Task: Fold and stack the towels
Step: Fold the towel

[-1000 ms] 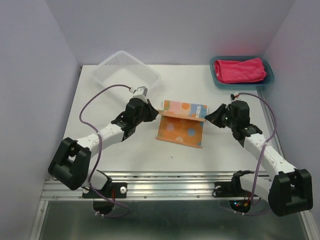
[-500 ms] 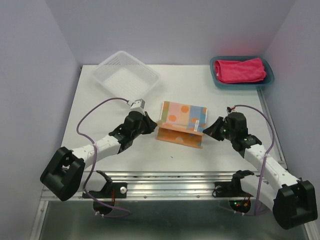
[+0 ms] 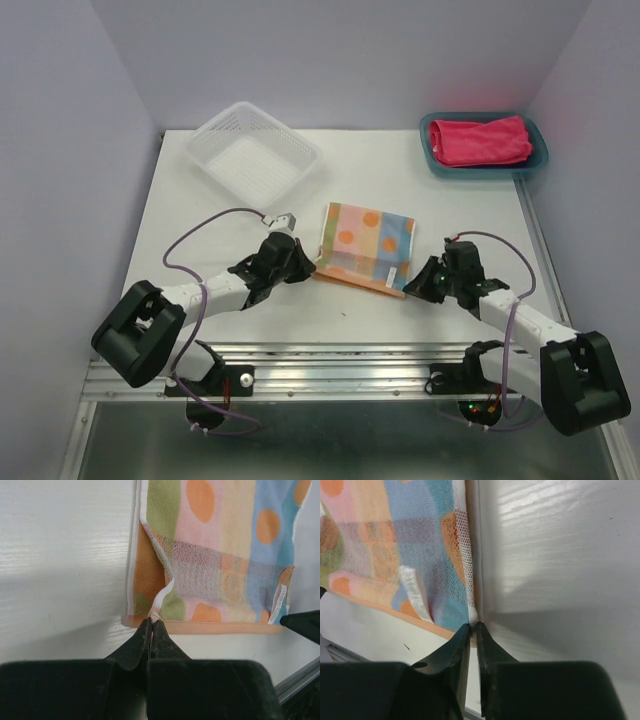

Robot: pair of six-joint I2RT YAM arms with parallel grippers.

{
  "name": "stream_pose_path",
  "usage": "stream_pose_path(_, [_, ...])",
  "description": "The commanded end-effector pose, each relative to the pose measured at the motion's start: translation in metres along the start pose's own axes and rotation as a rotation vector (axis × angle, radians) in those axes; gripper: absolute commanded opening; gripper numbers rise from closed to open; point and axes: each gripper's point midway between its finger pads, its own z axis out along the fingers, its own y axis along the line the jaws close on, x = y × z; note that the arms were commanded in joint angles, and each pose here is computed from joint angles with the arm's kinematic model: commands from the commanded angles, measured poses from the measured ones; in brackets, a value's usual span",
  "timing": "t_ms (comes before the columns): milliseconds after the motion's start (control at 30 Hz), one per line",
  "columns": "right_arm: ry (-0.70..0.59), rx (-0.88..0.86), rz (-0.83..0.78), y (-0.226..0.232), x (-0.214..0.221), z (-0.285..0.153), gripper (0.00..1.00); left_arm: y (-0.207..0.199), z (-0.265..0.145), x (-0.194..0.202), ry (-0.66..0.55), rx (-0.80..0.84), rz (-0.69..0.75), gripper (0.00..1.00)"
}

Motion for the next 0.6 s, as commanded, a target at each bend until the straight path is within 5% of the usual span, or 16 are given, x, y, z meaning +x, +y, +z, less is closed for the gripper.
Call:
stream_pose_path(0, [0.018,0.03,-0.001,-0.013,0.009,0.006,0.19,0.02,-0.003,0.002,-0.006,-0.083,0.012,0.02])
stream_pose_path(200, [0.01,0.007,-0.017,-0.005,0.007,-0.001,0.34,0.024,-0.013,0.01,0.021,-0.099,-0.001,0.3])
stream_pose_path(300, [-0.043,0.006,-0.034,0.002,-0.007,-0.011,0.4,0.019,-0.021,0.01,0.016,-0.083,0.0,0.55])
stream_pose_path(467, [-0.158,0.03,-0.084,0.016,-0.04,-0.027,0.74,-0.001,-0.035,-0.012,-0.047,-0.039,0.028,0.83])
stream_pose_path(500, [-0.19,0.021,-0.104,0.024,-0.051,-0.032,1.0,-0.006,-0.036,-0.018,-0.062,-0.029,0.034,0.87])
stream_pose_path(567, [-0.248,0.039,-0.11,0.029,-0.069,-0.035,1.0,-0.024,-0.035,-0.038,-0.098,0.004,0.08,0.99])
